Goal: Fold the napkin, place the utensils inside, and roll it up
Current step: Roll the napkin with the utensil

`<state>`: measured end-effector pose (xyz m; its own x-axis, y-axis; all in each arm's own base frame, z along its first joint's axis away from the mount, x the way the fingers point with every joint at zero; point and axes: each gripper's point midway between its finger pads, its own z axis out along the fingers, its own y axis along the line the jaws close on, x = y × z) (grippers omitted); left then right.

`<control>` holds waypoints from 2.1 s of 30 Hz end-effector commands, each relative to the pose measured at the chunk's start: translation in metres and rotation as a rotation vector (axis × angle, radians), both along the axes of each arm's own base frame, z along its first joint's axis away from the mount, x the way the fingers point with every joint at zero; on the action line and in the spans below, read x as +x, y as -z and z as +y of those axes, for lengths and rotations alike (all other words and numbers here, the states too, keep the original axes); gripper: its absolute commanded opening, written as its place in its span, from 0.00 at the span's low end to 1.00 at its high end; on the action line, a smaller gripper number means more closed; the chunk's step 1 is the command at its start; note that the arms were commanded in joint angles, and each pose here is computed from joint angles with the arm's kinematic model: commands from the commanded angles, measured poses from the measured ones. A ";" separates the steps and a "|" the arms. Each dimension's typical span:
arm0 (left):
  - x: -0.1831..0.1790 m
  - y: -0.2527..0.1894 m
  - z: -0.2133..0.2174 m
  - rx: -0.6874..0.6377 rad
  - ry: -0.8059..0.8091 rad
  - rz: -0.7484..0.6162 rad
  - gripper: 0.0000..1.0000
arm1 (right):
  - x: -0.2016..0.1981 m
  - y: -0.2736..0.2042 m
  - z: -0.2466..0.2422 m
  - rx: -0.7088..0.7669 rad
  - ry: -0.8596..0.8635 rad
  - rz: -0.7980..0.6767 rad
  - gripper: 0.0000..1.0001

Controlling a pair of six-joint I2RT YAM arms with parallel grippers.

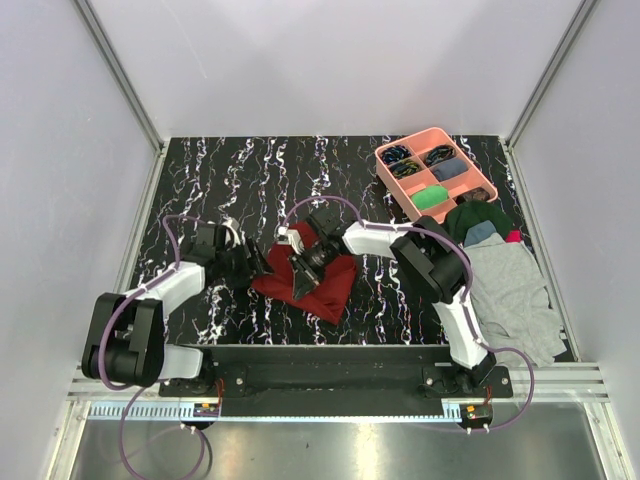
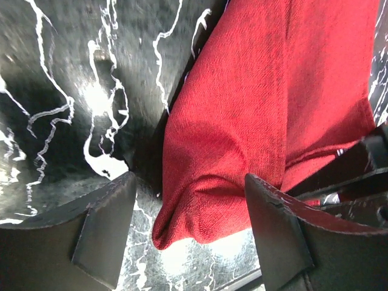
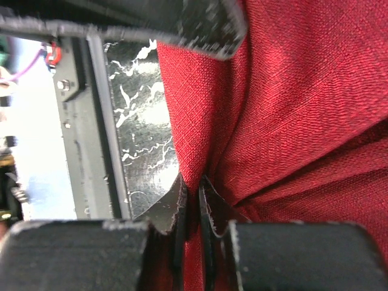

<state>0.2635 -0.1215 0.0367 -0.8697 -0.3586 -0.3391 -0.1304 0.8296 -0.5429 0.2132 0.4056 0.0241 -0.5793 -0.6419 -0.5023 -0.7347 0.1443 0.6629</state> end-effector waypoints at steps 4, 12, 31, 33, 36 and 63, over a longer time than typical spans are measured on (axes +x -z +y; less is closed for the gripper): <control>0.009 -0.001 -0.015 -0.090 0.032 -0.041 0.70 | -0.002 0.002 -0.001 0.033 -0.013 0.147 0.05; -0.002 0.001 -0.024 -0.151 0.061 -0.006 0.53 | 0.012 0.018 -0.006 0.028 0.020 0.204 0.05; -0.025 0.011 -0.029 -0.169 0.081 0.111 0.00 | 0.035 -0.002 -0.011 -0.006 0.108 0.119 0.27; -0.026 0.013 -0.029 -0.165 0.077 0.125 0.00 | 0.040 -0.021 -0.011 0.008 0.126 0.064 0.35; -0.027 0.014 -0.029 -0.168 0.076 0.135 0.00 | 0.045 -0.044 -0.012 0.014 0.153 -0.013 0.43; -0.026 0.015 -0.029 -0.164 0.083 0.143 0.00 | 0.003 -0.047 0.014 -0.167 0.188 -1.130 0.64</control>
<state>0.2430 -0.1501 0.0249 -0.9207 -0.3503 -0.1722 -0.1530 0.7297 -0.6665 0.1935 0.4096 0.0472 -0.0573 -0.7332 -0.6776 -0.9191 0.3038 -0.2510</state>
